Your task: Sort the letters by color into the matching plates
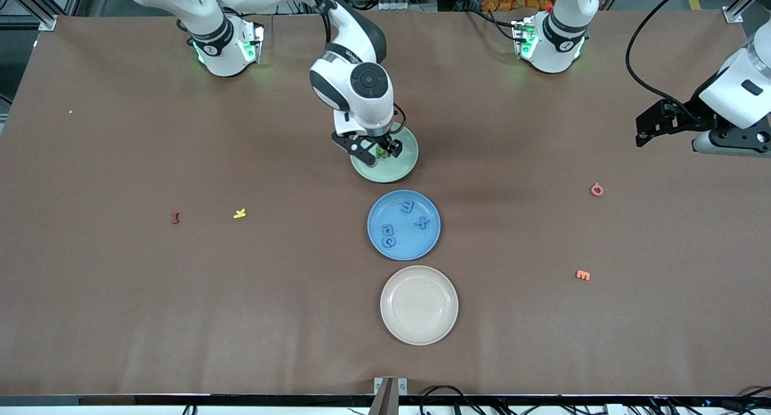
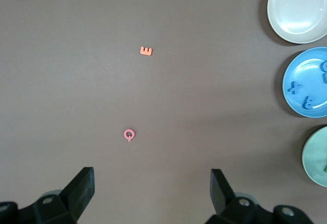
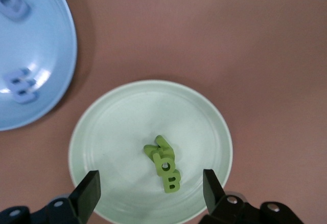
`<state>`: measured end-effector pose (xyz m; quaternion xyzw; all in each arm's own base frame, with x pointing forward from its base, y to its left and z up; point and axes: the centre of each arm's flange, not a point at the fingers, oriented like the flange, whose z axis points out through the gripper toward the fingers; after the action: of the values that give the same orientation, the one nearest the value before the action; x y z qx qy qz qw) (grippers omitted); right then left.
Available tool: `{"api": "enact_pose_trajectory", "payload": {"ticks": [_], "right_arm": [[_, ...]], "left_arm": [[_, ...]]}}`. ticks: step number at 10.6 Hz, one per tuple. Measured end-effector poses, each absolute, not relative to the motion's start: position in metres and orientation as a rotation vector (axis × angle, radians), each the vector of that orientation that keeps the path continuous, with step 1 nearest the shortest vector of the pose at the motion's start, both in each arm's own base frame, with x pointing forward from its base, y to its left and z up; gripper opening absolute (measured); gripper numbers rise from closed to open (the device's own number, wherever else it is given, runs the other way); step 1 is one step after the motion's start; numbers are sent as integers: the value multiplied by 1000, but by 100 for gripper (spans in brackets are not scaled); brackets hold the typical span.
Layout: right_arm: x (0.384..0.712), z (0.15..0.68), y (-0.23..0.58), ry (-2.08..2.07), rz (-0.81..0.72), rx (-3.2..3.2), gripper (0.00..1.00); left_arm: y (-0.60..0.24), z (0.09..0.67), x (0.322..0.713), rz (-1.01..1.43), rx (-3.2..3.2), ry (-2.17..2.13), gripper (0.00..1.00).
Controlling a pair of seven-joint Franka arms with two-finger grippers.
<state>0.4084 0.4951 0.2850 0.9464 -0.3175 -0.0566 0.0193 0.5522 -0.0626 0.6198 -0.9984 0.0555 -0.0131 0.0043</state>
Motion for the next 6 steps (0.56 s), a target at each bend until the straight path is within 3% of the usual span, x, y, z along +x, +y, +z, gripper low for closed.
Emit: {"api": "enact_pose_trajectory", "payload": {"ticks": [6], "right_arm": [[437,411,442,-1020,-66,2953,100]], "left_arm": [[-62,620,552,-41,-3128,173,100]]}}
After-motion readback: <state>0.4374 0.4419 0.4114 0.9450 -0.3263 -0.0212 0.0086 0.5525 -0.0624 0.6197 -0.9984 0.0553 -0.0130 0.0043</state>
